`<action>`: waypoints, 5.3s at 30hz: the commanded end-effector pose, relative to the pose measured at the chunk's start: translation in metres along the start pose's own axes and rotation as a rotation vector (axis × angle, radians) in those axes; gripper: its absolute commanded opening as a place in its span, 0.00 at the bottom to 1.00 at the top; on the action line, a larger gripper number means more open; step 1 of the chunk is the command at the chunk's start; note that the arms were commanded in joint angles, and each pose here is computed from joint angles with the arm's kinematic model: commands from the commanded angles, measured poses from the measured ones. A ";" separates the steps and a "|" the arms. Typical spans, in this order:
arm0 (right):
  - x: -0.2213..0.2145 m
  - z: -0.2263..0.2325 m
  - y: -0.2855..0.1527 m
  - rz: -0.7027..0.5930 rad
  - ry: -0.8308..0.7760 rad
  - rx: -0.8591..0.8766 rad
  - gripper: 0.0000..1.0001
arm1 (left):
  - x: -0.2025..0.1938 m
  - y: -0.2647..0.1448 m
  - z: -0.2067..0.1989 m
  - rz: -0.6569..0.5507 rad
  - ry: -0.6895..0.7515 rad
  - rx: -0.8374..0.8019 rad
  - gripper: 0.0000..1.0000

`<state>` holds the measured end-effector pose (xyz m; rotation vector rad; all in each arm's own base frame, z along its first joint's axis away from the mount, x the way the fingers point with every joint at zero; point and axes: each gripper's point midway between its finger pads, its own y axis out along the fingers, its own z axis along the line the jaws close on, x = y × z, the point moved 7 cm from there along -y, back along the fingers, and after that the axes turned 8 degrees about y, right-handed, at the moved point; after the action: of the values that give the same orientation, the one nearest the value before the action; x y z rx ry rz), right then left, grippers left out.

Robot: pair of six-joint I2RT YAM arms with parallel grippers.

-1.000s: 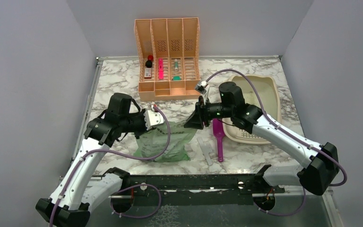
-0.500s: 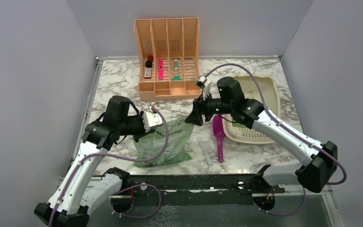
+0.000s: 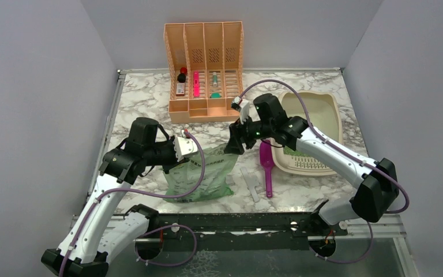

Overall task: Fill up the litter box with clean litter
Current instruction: Open the cat litter bag at the center of the board, then pick up the spatula from the center of the board.

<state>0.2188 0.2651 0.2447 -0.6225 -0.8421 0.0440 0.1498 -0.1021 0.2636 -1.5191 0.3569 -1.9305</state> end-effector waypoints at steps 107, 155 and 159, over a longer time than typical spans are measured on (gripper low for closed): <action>-0.178 -0.073 -0.012 -0.002 0.414 -0.921 0.56 | 0.000 0.013 0.072 0.001 -0.120 0.495 0.70; -0.069 -0.001 -0.034 -0.112 -0.595 -0.312 0.01 | 0.093 0.011 0.073 -0.357 -0.618 0.193 0.95; -0.064 0.000 -0.031 -0.093 -0.641 -0.306 0.01 | 0.079 0.023 0.063 -0.289 -0.663 0.107 0.90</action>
<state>0.1661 0.2183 0.2051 -0.8868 -1.3915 -0.0375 0.2200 -0.1520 0.3417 -1.9697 -0.4301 -1.5223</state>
